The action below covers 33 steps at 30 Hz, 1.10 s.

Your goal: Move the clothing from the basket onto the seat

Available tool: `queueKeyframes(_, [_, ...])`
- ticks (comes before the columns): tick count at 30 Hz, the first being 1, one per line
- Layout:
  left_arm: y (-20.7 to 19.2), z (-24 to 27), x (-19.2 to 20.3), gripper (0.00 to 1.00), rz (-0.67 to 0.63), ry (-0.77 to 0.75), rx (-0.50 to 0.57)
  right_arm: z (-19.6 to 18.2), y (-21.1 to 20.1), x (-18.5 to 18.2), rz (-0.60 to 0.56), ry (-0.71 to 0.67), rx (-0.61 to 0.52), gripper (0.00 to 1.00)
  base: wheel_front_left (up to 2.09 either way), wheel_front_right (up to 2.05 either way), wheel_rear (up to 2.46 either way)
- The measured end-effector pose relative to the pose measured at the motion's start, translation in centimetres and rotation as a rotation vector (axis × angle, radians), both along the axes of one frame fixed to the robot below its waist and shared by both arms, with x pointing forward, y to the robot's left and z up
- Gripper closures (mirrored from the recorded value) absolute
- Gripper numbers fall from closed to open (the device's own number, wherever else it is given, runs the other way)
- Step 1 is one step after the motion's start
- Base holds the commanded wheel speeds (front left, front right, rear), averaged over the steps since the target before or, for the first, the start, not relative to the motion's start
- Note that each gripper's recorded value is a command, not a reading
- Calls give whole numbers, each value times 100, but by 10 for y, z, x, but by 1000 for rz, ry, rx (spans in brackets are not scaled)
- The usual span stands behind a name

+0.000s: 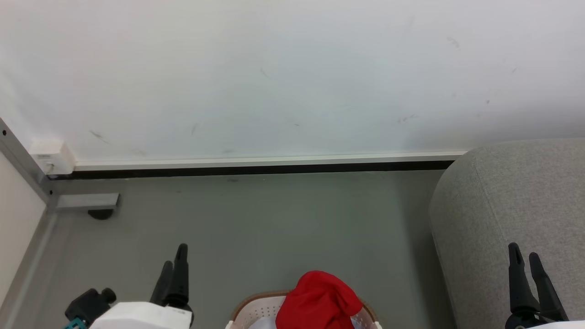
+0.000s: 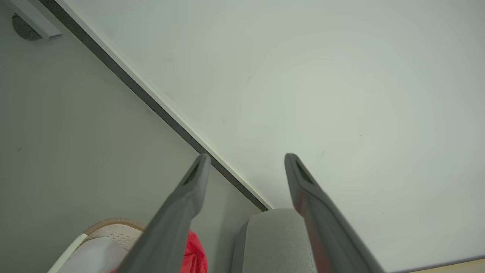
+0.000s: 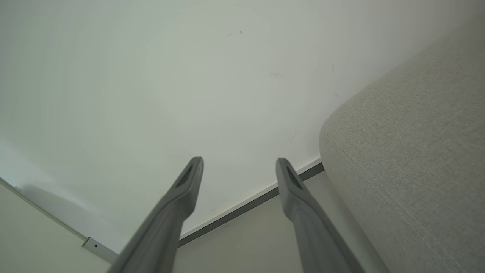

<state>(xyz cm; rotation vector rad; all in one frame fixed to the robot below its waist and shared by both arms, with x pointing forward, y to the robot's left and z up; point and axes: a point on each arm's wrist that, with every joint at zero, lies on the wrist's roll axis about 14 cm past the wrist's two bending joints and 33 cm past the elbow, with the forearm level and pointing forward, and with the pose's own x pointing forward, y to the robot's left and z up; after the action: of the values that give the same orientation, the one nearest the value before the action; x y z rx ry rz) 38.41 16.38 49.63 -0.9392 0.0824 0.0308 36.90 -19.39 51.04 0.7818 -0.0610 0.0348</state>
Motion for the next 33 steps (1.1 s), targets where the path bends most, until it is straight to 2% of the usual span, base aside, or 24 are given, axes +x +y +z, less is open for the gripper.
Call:
queueKeyframes(14, [-7, 6, 0, 0, -22, -43, 224, -2, -3, -2, -16, -5, -212, 0, 0, 0, 0])
queueKeyframes(33, [-16, 10, -3, 0, -44, -94, 443, -11, -3, -7, -16, 8, -438, 0, 0, 0, 0])
